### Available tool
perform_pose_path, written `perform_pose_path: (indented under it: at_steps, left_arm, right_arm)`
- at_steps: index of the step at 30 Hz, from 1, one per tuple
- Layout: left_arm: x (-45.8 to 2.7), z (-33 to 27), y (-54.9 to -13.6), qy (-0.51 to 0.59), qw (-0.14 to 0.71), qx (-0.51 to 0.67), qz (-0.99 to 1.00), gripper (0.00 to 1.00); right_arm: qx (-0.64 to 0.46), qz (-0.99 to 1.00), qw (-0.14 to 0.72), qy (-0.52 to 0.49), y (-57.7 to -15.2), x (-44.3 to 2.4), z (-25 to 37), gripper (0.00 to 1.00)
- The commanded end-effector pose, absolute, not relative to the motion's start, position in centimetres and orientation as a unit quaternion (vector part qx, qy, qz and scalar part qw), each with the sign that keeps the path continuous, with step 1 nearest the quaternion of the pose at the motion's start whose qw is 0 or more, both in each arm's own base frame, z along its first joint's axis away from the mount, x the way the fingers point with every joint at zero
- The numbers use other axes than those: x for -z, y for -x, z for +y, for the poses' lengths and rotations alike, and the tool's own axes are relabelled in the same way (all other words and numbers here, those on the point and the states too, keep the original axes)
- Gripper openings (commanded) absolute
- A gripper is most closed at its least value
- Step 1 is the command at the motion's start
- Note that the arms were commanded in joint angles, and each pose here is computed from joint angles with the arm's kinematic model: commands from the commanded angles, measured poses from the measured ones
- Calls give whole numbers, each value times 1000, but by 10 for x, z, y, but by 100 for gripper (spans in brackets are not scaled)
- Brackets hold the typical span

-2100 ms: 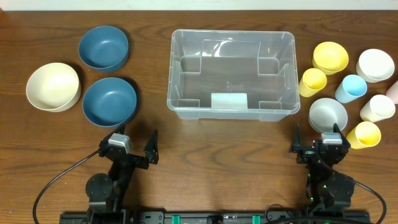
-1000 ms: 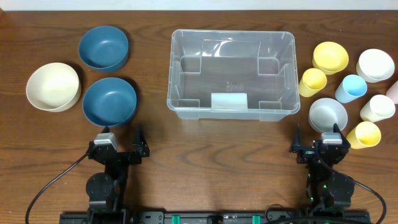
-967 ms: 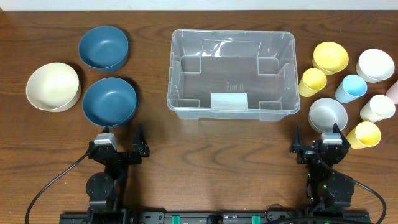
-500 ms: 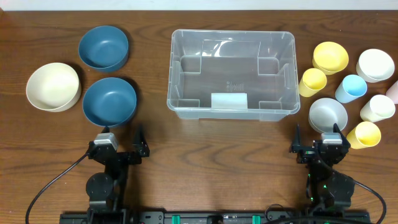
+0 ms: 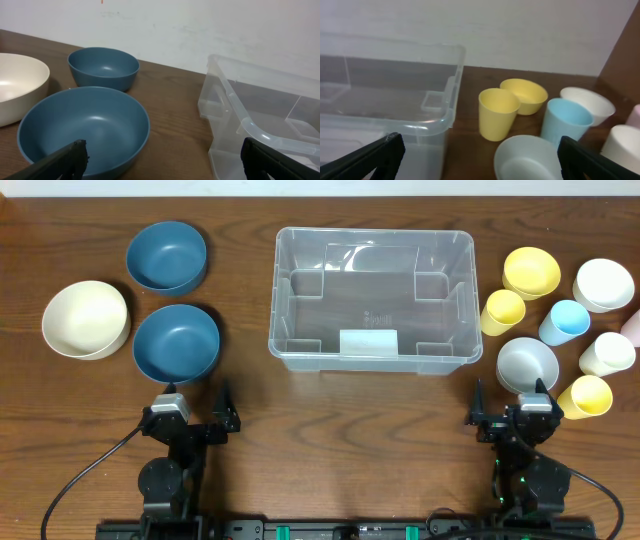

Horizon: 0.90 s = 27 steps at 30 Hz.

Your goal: Pack container

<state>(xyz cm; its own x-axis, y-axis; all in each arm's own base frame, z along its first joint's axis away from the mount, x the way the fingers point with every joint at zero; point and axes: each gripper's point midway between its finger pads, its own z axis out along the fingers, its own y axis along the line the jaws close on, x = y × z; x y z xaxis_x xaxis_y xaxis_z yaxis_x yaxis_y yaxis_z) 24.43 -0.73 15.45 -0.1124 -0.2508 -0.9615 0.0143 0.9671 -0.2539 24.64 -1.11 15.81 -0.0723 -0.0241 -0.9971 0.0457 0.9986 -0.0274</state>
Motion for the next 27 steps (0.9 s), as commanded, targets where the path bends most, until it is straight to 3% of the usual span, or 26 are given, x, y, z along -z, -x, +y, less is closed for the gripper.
perform_pose_path:
  at_steps: [1,8,16,20,27]
  left_arm:
    - [-138,-6,-244,88,645,99,752,98]
    - [-138,-6,-244,88,645,99,752,98]
    - [-138,-6,-244,88,645,99,752,98]
    - [-138,-6,-244,88,645,99,752,98]
    - [-138,-6,-244,88,645,99,752,98]
  right_arm:
    - [-32,727,685,-45,-246,-161,-5,99]
    - [-70,718,693,-8,-233,-214,13,99]
    - [-64,734,676,10,-225,-314,17,99]
    - [-69,801,595,2,-245,-338,17,99]
    - [-89,905,415,14,-282,-339,25,99]
